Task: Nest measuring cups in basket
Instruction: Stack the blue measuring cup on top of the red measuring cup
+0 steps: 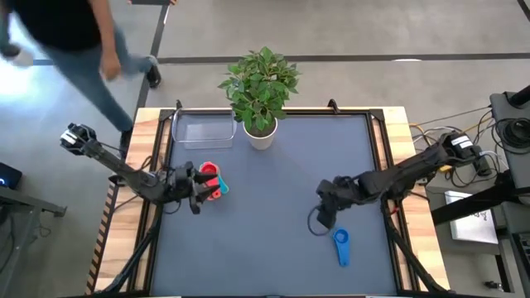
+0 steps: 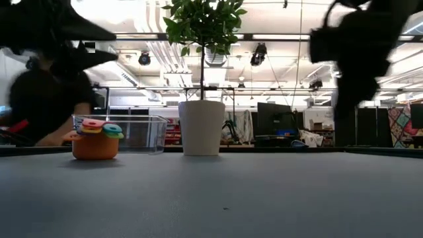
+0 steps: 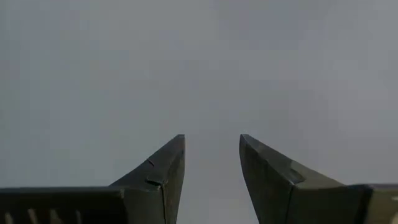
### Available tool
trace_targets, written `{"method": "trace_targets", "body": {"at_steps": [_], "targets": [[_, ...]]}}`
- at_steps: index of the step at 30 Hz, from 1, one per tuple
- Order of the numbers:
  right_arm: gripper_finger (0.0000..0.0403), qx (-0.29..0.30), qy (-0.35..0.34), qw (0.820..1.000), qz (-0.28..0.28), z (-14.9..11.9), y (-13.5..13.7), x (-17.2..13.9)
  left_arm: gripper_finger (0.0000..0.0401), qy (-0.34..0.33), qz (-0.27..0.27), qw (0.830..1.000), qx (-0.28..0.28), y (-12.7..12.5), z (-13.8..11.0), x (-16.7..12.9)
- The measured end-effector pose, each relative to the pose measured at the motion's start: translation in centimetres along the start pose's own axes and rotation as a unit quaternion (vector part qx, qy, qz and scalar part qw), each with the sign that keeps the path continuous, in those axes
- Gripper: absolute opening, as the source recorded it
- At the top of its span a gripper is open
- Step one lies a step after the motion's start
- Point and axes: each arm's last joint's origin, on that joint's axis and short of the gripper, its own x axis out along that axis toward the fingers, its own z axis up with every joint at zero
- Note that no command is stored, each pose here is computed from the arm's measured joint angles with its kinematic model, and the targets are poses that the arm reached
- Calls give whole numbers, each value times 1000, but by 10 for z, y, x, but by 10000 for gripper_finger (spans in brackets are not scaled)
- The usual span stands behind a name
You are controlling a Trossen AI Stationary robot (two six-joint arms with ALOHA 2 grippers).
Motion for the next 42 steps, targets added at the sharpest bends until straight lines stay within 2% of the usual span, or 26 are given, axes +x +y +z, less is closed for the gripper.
{"method": "trace_targets", "body": {"at_steps": [6, 16, 21, 33, 37, 40, 42], "targets": [[140, 31, 95, 995, -31, -31, 4, -5, 190, -8, -12, 1000, 27, -2, -3, 2], [141, 28, 131, 991, -23, -56, 16, -10, 185, 29, -21, 999, 34, -3, -16, 7], [143, 62, 161, 984, -31, -70, 14, -7, 184, 35, -23, 998, 39, -5, -18, 8], [132, 66, 164, 984, -2, -80, 11, 5, 184, 33, -24, 998, 42, -6, -16, 9], [132, 87, 169, 982, -15, -86, 6, 16, 184, 32, -24, 998, 45, -6, -16, 9], [123, 67, 174, 982, -25, -88, 6, 22, 184, 22, -12, 998, 61, -5, -14, 9], [103, 47, 177, 983, -28, -87, 6, 25, 184, 8, 9, 997, 76, -5, -10, 9]]}}
